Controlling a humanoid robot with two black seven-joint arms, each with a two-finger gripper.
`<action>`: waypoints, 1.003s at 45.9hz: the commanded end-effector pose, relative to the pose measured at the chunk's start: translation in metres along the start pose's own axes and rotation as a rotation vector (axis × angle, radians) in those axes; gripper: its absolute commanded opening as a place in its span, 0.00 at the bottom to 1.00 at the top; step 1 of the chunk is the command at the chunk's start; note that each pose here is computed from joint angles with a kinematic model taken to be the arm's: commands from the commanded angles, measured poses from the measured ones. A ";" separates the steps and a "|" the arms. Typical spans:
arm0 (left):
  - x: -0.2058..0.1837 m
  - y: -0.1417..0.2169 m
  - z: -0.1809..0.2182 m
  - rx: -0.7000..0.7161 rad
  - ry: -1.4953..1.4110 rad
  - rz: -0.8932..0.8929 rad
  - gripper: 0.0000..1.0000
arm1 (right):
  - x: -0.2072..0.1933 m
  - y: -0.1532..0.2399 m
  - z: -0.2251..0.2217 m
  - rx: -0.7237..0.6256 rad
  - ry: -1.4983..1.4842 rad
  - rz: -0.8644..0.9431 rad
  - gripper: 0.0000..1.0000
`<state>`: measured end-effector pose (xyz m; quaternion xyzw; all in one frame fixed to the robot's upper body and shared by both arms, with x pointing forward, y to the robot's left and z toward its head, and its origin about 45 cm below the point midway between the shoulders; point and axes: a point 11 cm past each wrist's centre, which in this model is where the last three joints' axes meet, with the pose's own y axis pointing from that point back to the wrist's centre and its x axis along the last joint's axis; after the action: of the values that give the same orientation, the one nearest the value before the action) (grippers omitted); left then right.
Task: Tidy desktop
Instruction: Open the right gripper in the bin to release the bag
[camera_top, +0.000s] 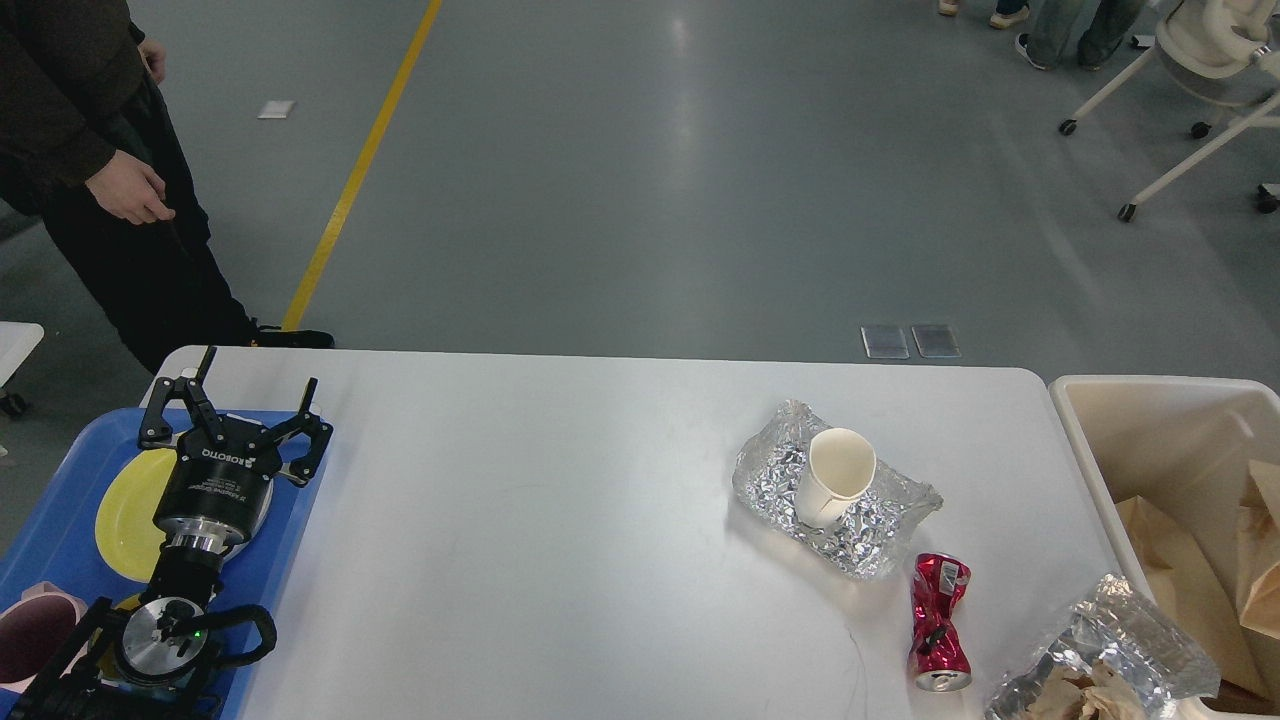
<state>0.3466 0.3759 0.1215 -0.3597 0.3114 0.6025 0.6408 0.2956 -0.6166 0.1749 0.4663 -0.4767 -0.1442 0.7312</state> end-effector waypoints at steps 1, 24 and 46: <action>0.000 0.000 0.000 0.000 0.000 0.000 0.96 | -0.039 -0.033 -0.004 -0.008 0.029 0.040 0.00; 0.000 0.000 0.000 0.000 0.000 0.000 0.96 | -0.133 -0.069 -0.022 0.004 0.111 0.080 0.00; 0.000 0.000 0.000 0.000 0.000 0.000 0.96 | -0.115 -0.065 -0.029 0.023 0.075 0.217 1.00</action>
<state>0.3466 0.3759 0.1214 -0.3595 0.3116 0.6025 0.6408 0.2741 -0.5565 0.0490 0.4311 -0.4894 -0.0471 0.7566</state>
